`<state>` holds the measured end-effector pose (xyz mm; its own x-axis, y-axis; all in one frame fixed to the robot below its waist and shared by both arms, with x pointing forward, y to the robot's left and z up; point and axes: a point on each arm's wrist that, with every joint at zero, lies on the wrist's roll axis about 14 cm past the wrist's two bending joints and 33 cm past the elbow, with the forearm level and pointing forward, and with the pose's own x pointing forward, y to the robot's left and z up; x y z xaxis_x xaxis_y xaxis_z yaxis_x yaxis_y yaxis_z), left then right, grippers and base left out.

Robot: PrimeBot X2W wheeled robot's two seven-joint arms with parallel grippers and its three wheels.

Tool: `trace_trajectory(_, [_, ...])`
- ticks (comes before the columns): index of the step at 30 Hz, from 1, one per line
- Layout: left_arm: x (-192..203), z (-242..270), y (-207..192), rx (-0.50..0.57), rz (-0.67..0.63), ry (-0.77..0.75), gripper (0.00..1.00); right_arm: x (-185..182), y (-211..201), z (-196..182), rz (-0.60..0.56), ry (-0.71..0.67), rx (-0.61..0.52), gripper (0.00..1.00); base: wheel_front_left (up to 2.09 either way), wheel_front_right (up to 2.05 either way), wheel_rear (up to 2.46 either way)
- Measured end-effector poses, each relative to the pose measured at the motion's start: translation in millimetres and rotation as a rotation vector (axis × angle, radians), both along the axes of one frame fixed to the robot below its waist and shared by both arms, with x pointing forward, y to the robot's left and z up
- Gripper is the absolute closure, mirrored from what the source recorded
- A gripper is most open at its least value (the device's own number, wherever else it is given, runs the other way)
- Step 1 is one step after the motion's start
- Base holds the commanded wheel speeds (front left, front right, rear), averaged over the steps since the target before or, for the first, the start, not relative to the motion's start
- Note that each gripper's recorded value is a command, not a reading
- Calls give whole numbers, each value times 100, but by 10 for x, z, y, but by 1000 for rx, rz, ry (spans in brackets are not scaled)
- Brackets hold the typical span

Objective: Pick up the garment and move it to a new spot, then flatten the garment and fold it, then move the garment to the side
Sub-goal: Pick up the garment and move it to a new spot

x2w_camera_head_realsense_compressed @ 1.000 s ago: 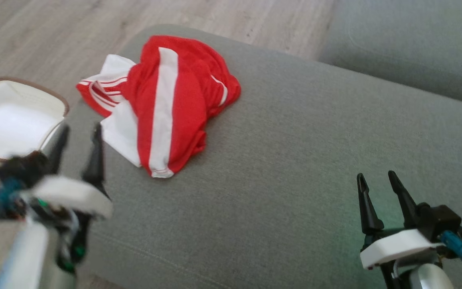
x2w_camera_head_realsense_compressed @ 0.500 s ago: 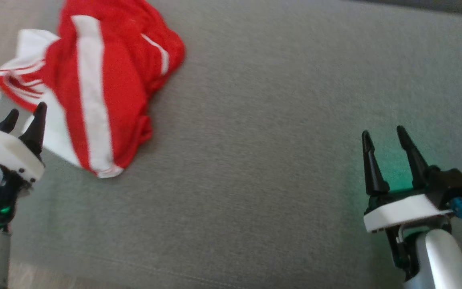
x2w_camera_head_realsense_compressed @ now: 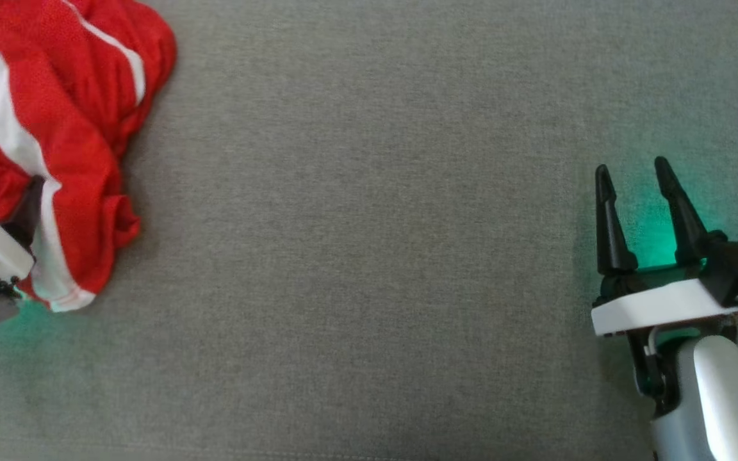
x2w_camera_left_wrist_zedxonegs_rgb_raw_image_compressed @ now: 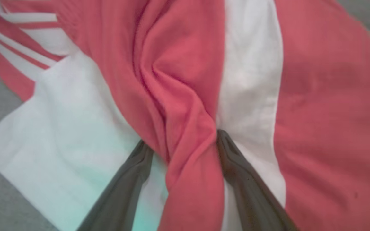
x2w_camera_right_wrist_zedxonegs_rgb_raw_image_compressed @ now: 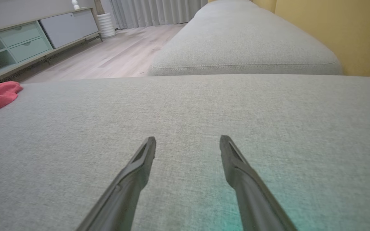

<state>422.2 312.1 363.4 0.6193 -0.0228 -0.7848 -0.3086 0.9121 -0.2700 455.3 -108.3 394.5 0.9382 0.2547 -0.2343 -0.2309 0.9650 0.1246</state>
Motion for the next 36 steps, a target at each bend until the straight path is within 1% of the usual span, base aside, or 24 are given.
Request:
trace_trajectory(3, [25,-70,-28,-43,15,36,0,13,-68,-41,-18,8,-7,0,0,0,0])
trace_trajectory(4, [35,-76,-42,-52,9,45,34,9,-81,-56,-20,12,-8,0,0,0,0])
trace_trajectory(5, [56,-63,-39,-52,5,42,70,7,-95,-67,-24,15,-9,0,0,0,0])
trace_trajectory(6, [73,-49,-33,-51,6,36,100,8,-105,-71,-27,16,-10,0,0,0,0])
trace_trajectory(11, [128,109,-48,-55,3,-13,100,5,-95,-6,-30,4,8,0,0,0,0])
trace_trajectory(14, [209,344,-41,-42,-7,-96,100,-5,-73,57,-28,-13,19,0,0,0,0])
trace_trajectory(19, [383,969,19,11,-34,-295,100,-31,-19,206,-22,-49,46,0,0,0,0])
trace_trajectory(24, [522,1787,-30,62,-86,-518,100,-96,66,395,-8,-90,83,0,0,0,0])
trace_trajectory(29, [516,2620,-255,134,-183,-720,100,-208,98,613,-3,-140,109,0,0,0,0])
trace_trajectory(31, [482,2924,-399,142,-225,-797,100,-289,90,654,-5,-145,113,0,0,0,0])
trace_trajectory(32, [482,2924,-399,142,-225,-797,100,-289,90,654,-5,-145,113,0,0,0,0])
trace_trajectory(36, [411,3480,-758,141,-315,-950,100,-416,26,752,-20,-167,111,0,0,0,0])
